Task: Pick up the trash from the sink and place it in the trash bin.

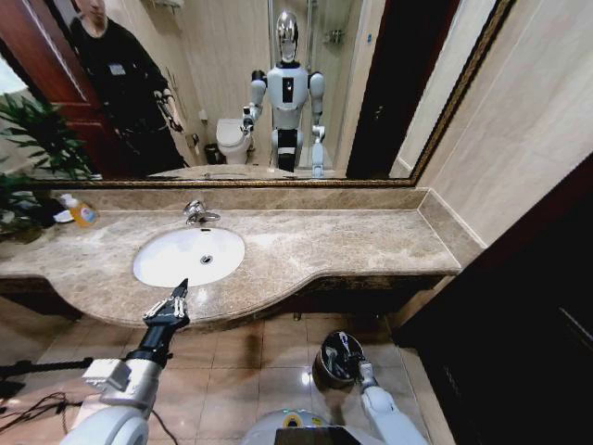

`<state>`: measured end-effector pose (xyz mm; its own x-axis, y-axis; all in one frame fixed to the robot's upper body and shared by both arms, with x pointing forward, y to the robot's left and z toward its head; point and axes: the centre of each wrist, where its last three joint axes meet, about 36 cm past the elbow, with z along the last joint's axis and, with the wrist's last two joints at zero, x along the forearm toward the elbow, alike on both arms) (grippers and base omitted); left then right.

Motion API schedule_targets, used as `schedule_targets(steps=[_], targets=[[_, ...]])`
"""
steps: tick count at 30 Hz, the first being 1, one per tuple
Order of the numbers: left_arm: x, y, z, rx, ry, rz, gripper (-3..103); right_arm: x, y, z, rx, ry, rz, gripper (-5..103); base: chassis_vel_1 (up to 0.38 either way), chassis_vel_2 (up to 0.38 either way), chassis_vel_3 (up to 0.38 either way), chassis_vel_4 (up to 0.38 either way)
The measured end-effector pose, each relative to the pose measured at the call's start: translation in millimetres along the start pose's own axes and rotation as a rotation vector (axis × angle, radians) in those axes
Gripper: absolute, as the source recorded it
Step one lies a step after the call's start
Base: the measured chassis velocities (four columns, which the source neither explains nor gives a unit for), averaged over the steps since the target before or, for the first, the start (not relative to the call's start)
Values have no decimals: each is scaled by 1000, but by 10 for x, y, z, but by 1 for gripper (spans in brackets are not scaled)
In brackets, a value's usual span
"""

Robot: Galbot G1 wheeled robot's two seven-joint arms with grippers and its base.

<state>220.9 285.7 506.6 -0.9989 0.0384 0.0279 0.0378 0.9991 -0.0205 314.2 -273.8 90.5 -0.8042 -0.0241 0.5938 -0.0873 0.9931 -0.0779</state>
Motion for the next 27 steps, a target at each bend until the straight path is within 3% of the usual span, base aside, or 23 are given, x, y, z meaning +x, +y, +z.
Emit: schedule_targets(steps=[3, 4, 6, 8, 15, 18, 19, 27], targets=[[0, 0, 0, 0, 0, 0, 0, -17, -1, -14, -1, -1, 4, 45, 0, 0, 0, 0], [0, 0, 0, 0, 0, 0, 0, -17, -1, -14, -1, -1, 4, 45, 0, 0, 0, 0], [0, 0, 0, 0, 0, 0, 0, -21, 1, -7, -1, 1, 7, 56, 0, 0, 0, 0], [0, 0, 0, 0, 0, 0, 0, -22, 4, -2, 0, 3, 9, 56, 0, 0, 0, 0], [0, 0, 0, 0, 0, 0, 0, -25, 30, -5, 2, 1, 9, 89, 0, 0, 0, 0], [0, 0, 0, 0, 0, 0, 0, -28, 39, -12, 2, 0, 8, 93, 0, 0, 0, 0], [0, 0, 0, 0, 0, 0, 0, -29, 45, -13, 2, -1, 7, 100, 0, 0, 0, 0], [0, 0, 0, 0, 0, 0, 0, -22, 75, -15, 0, -3, 5, 100, 0, 0, 0, 0]])
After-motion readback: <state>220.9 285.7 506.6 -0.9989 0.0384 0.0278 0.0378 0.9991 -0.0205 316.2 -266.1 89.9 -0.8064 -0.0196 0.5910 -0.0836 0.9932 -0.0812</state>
